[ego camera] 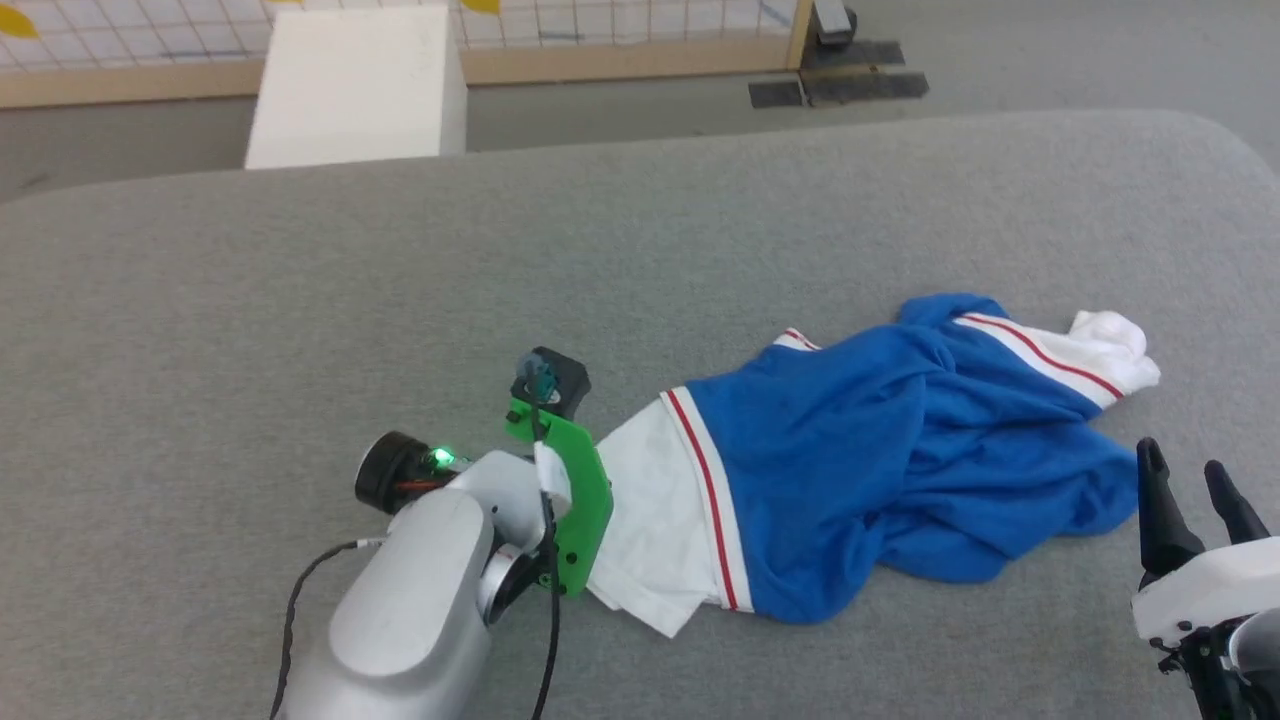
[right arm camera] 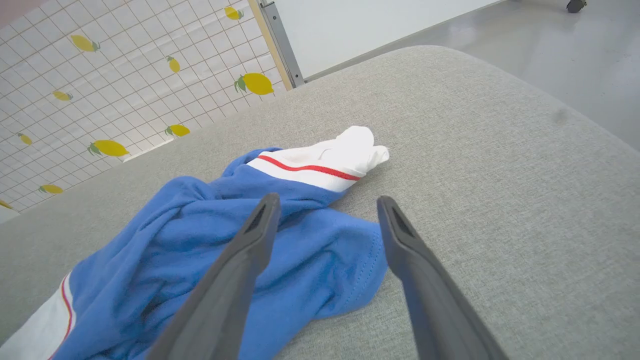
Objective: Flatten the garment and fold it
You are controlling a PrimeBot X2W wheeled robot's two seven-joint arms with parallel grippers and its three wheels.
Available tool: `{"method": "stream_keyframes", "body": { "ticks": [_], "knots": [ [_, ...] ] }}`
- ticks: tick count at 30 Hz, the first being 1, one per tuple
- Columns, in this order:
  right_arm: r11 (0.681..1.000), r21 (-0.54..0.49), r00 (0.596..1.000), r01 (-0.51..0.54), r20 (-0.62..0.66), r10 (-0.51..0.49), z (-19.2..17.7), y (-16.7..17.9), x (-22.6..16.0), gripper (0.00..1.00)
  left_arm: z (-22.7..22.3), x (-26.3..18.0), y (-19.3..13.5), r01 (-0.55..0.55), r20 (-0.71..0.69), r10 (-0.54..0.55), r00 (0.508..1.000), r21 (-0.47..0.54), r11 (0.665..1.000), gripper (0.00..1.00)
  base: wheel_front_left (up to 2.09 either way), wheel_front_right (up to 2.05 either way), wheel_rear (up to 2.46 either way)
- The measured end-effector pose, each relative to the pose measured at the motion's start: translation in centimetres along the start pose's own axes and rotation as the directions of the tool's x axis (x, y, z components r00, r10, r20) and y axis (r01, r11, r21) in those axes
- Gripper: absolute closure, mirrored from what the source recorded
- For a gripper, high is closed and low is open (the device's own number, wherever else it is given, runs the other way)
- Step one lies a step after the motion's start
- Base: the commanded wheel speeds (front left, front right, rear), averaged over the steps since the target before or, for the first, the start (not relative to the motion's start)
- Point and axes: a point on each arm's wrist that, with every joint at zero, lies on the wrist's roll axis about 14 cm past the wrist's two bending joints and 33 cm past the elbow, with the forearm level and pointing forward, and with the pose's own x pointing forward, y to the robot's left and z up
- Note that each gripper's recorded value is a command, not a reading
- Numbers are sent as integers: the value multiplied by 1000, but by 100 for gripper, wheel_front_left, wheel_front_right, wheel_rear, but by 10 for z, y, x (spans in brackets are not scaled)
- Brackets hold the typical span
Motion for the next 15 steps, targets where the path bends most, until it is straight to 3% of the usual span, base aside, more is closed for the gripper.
{"method": "stream_keyframes", "body": {
  "ticks": [5,6,7,11,15],
  "knots": [
    [999,-6,999,39,-21,-39,-8,-12,0,0,-27,22,-12,52,-142,-47,989,36,998,0,0,0,0],
    [999,-7,999,45,-21,-45,-8,-14,0,0,-28,24,-14,63,-157,-57,986,35,997,58,0,0,0],
    [999,-9,998,53,-24,-54,-9,-17,0,0,-30,26,-17,78,-171,-71,983,31,996,98,0,0,0],
    [998,-36,998,59,-35,-60,-10,-17,2,0,-19,32,-27,131,-95,-133,987,-28,991,100,0,0,0],
    [996,-91,999,24,-44,-28,2,-2,14,0,2,25,-20,137,117,-116,986,-194,971,100,0,0,0]
  ]
}}
